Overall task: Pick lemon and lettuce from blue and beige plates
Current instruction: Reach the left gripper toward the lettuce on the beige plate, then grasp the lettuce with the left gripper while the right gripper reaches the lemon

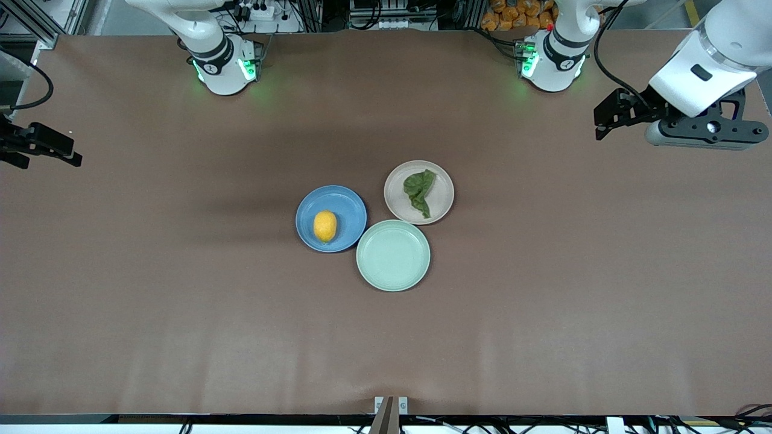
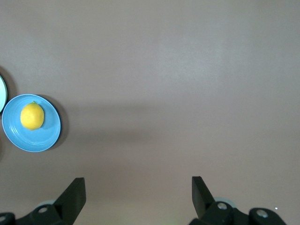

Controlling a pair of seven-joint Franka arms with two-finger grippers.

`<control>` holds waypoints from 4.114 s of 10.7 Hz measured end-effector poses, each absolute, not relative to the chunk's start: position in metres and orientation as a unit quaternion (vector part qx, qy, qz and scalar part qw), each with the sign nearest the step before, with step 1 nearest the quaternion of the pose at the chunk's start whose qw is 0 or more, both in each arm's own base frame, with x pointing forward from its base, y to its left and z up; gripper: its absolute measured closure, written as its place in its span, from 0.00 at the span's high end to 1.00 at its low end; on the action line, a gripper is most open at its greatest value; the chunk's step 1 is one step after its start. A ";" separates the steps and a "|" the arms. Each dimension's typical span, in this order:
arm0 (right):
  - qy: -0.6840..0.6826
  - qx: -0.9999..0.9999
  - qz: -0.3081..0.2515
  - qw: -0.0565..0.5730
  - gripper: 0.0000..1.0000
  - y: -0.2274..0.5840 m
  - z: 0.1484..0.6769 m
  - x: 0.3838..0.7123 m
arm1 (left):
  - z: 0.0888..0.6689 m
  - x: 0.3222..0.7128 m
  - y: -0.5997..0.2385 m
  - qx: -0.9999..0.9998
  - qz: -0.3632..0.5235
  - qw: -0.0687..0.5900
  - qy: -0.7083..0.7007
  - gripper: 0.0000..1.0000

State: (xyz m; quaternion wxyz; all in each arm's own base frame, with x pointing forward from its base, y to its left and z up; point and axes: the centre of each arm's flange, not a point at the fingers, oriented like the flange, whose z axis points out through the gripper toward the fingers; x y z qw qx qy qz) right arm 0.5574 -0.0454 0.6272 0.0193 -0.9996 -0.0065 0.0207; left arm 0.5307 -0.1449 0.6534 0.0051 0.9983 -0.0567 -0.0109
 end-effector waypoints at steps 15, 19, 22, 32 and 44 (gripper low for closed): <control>-0.019 -0.998 0.044 0.033 1.00 -0.029 0.621 0.555 | 0.443 0.540 -0.375 0.987 -0.134 0.071 -0.059 1.00; -0.011 -0.998 0.054 0.037 1.00 0.003 0.603 0.568 | 0.372 0.519 -0.435 0.989 -0.111 0.023 -0.098 1.00; 0.010 -0.998 0.060 0.032 1.00 0.035 0.584 0.580 | 0.305 0.498 -0.468 0.990 -0.083 0.031 -0.110 1.00; 0.108 -0.991 0.069 0.037 1.00 0.145 0.493 0.600 | 0.196 0.446 -0.461 0.985 -0.074 -0.004 -0.154 1.00; 0.167 -0.984 0.054 0.022 1.00 0.258 0.362 0.588 | 0.181 0.441 -0.463 0.985 -0.079 -0.007 -0.156 0.20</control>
